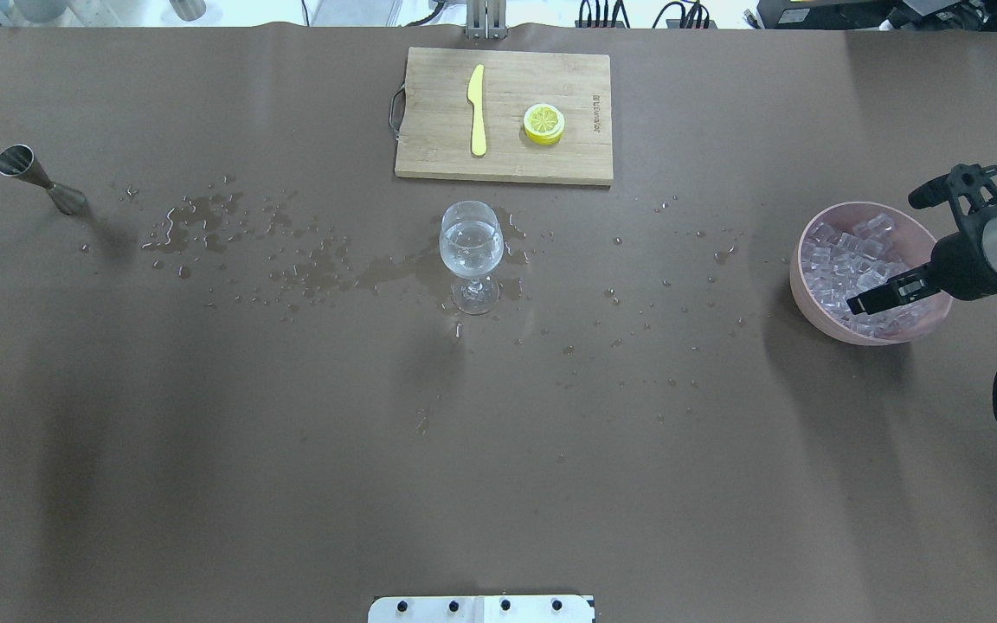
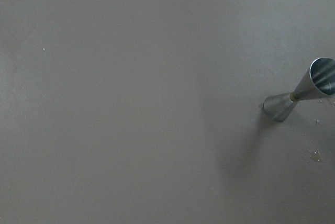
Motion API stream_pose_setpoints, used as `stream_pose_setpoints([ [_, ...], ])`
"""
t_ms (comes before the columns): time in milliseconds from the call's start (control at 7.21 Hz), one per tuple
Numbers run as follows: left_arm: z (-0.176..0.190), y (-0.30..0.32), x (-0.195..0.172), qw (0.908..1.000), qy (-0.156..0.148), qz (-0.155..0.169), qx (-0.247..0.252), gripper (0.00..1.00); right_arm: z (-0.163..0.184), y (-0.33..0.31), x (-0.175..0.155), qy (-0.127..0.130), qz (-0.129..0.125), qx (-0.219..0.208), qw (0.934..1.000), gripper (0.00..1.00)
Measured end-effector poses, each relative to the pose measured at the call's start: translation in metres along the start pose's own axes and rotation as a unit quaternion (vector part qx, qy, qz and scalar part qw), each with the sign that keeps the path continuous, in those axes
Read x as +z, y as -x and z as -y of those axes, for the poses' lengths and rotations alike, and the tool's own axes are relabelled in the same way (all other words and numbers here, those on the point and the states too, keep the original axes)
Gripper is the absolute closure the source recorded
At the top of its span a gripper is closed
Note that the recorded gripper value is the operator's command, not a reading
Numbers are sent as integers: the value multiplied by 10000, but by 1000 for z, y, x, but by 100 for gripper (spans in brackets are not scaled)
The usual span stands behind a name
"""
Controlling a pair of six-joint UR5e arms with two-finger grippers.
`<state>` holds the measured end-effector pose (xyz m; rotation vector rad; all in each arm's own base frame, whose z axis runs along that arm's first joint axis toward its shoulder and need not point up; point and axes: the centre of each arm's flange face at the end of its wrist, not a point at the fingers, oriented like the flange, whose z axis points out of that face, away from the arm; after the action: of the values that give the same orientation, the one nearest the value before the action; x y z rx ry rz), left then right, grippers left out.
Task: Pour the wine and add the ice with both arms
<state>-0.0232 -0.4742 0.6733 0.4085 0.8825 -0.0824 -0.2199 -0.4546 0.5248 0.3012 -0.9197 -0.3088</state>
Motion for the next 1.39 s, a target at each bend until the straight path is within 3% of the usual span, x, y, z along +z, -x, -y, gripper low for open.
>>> stream_pose_setpoints([
  [277,-1,1,1,10000,6,3,1,2,4,-7,-3,7,-75,-93,9999,36],
  [1248,-3,3,2,10000,8,2,14,2,11,-9,-2,-61,-199,-120,9997,39],
  [1386,-3,3,2,10000,11,2,15,2,11,-9,0,-46,-203,-118,9997,71],
])
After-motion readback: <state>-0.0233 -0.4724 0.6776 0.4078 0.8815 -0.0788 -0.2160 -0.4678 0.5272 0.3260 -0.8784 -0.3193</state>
